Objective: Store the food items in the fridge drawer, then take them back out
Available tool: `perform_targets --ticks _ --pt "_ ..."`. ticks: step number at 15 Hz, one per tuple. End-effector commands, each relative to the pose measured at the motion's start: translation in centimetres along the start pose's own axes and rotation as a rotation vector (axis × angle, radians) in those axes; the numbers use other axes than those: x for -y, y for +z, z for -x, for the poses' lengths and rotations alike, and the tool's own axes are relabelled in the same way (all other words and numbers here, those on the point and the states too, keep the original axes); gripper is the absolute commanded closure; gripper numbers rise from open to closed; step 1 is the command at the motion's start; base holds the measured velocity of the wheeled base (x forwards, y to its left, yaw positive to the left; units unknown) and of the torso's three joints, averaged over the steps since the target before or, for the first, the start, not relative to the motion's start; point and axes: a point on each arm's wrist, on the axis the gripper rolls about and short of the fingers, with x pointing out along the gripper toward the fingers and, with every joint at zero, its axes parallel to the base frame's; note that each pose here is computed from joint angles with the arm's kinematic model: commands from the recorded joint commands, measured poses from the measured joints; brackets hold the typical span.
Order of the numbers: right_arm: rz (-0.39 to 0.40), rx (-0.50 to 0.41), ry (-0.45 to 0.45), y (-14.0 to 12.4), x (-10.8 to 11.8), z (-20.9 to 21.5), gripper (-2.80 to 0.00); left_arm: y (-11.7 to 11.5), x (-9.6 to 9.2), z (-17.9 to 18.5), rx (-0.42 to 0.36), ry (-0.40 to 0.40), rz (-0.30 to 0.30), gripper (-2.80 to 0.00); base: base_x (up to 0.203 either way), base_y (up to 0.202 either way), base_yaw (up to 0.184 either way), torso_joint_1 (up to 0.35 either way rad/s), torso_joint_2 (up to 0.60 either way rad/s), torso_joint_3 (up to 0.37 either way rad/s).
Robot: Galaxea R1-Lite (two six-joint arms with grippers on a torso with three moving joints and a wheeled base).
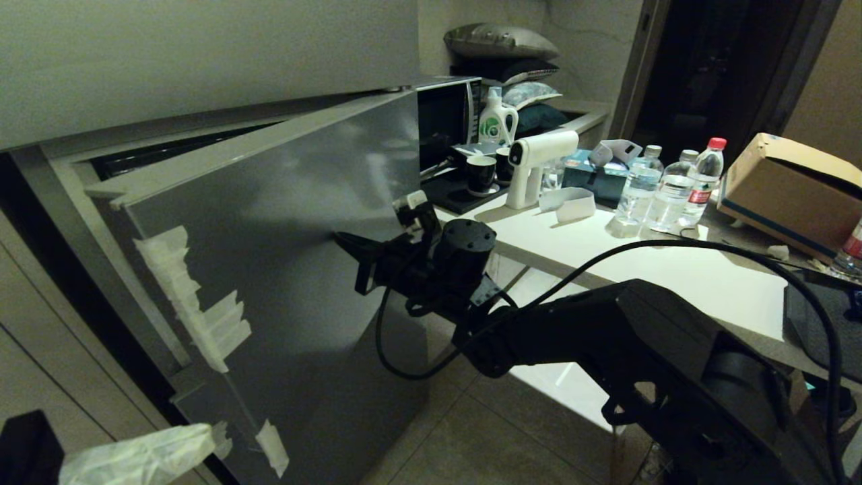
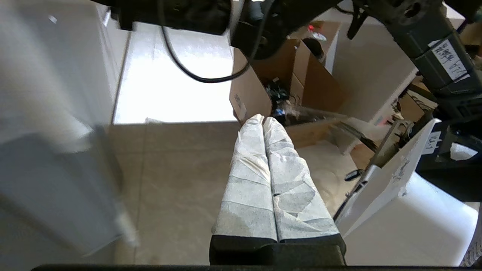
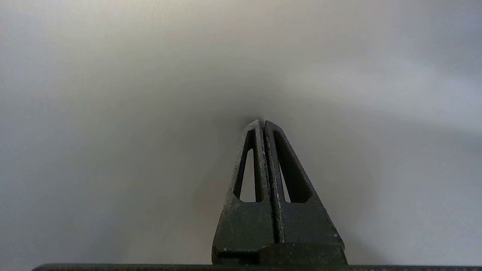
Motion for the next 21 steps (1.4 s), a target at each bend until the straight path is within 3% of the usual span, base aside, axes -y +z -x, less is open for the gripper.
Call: perform_targets --ticks 1,4,6,8,10,13,16,19,21 --pt "-0.013 -0.036 0.004 -1.9 0.1 -0.6 0.00 0.0 -0.4 -1.0 -0.032 -0.021 0.014 0.00 0.000 0.000 0.000 0.000 0.00 0.000" --pt "-0.014 -0.041 0.002 -2.1 0.1 -0.6 0.00 0.7 -1.4 -2.7 -0.046 -0.014 0.019 0.00 0.000 0.000 0.000 0.000 0.00 0.000" --pt "-0.014 -0.041 0.002 -2.1 0.1 -0.6 0.00 0.9 -2.6 -4.9 -0.055 0.040 0.019 0.00 0.000 0.000 0.000 0.000 0.00 0.000" --pt "-0.003 -0.040 0.001 -2.1 0.1 -0.6 0.00 1.2 -4.0 -7.3 0.003 0.160 -0.017 0.00 0.000 0.000 0.000 0.000 0.00 0.000" --pt "-0.001 -0.041 -0.002 -2.1 0.1 -0.5 0.00 1.7 -5.3 -9.1 0.114 0.357 -0.067 0.00 0.000 0.000 0.000 0.000 0.00 0.000" --pt "-0.002 -0.087 -0.046 -2.5 -0.1 0.5 0.00 2.0 -7.4 -11.6 0.212 0.591 -0.084 0.00 0.000 0.000 0.000 0.000 0.00 0.000" --pt "0.008 -0.089 -0.037 -0.5 -1.8 2.3 0.00 2.1 -11.9 -13.9 0.285 0.779 -0.080 0.00 0.000 0.000 0.000 0.000 0.00 0.000" --pt "0.020 -0.087 -0.009 2.7 -4.8 5.2 0.00 1.5 -16.2 -15.4 0.346 0.891 -0.082 0.00 0.000 0.000 0.000 0.021 0.01 -0.002" --pt "0.040 -0.080 0.011 4.4 -6.6 7.3 0.00 1.6 -17.0 -15.7 0.413 0.905 -0.082 0.00 0.000 0.000 0.000 0.000 0.00 0.000"
